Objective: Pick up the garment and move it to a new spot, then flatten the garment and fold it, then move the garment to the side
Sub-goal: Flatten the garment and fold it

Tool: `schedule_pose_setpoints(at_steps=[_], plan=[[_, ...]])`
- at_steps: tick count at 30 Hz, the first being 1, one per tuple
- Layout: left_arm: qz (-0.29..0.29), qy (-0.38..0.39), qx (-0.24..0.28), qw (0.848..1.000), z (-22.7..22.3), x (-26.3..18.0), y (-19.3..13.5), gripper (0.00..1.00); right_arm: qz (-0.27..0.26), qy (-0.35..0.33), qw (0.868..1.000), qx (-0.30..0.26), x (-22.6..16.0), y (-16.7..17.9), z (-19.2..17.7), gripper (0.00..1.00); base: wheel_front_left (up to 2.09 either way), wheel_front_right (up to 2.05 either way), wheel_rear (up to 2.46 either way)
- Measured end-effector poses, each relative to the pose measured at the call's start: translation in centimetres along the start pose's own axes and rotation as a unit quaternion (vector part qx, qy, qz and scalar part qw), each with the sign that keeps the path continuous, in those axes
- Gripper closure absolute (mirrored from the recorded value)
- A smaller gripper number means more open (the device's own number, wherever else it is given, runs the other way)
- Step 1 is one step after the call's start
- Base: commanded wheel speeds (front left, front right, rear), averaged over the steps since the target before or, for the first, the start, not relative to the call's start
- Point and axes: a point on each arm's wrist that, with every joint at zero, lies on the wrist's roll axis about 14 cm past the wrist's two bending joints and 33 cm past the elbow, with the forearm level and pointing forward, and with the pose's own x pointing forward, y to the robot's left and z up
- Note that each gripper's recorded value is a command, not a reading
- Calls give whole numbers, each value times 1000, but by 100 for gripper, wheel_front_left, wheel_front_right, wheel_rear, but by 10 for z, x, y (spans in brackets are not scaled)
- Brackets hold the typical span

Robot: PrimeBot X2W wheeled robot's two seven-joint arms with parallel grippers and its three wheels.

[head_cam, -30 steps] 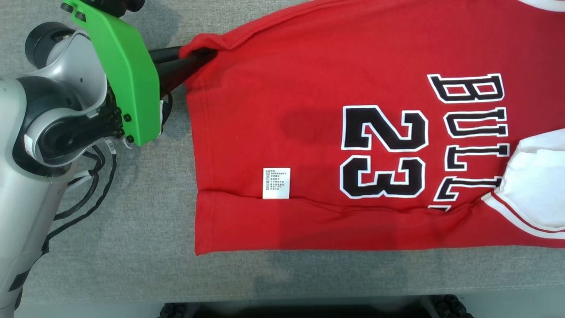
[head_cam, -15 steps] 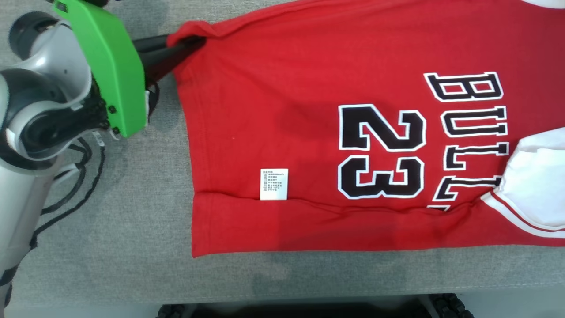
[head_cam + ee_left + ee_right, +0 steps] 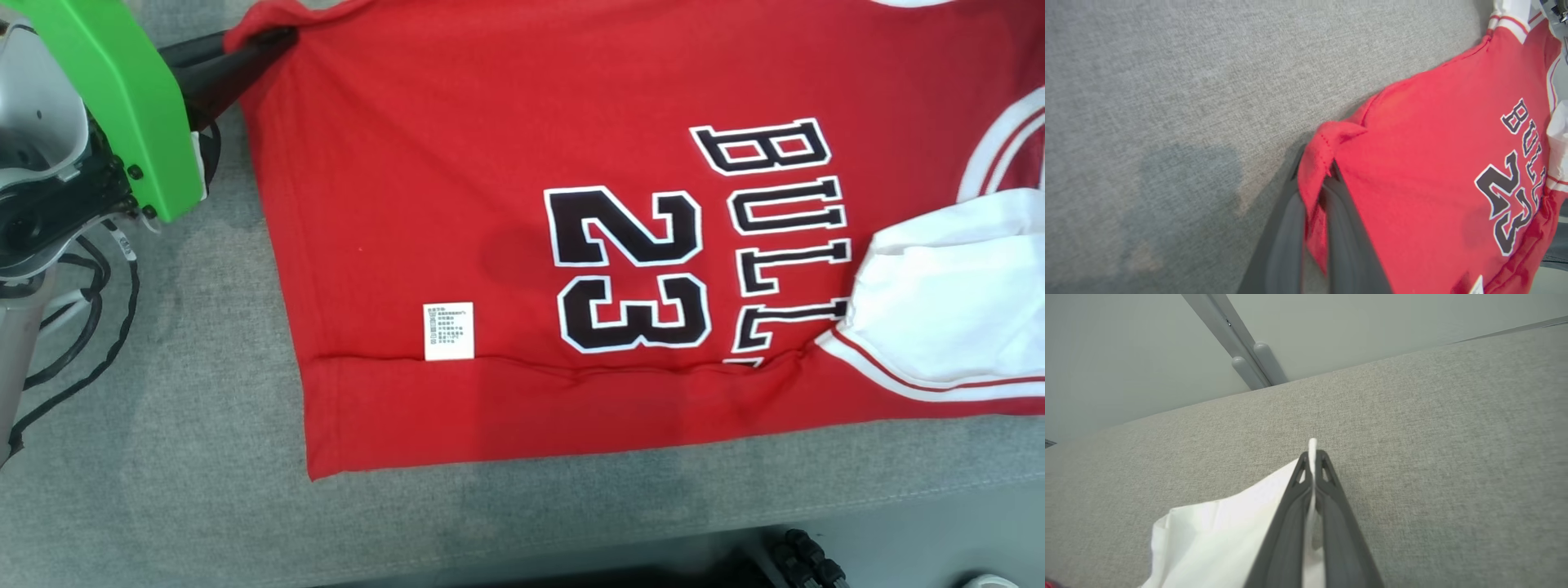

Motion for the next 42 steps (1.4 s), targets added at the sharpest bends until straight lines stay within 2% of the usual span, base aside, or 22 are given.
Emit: schedule_pose_setpoints(at_steps=[10,24,42], plan=[[-7,-9,4,1000,6,1,-11,100,12,-59,998,4,-25,1,37,100,0,0,0],[-5,-16,-9,1000,-7,-7,-17,100,57,-58,997,2,-46,27,21,100,0,0,0],[-19,-43,-8,999,-7,-19,-33,100,59,-89,994,15,-83,20,30,100,0,0,0]])
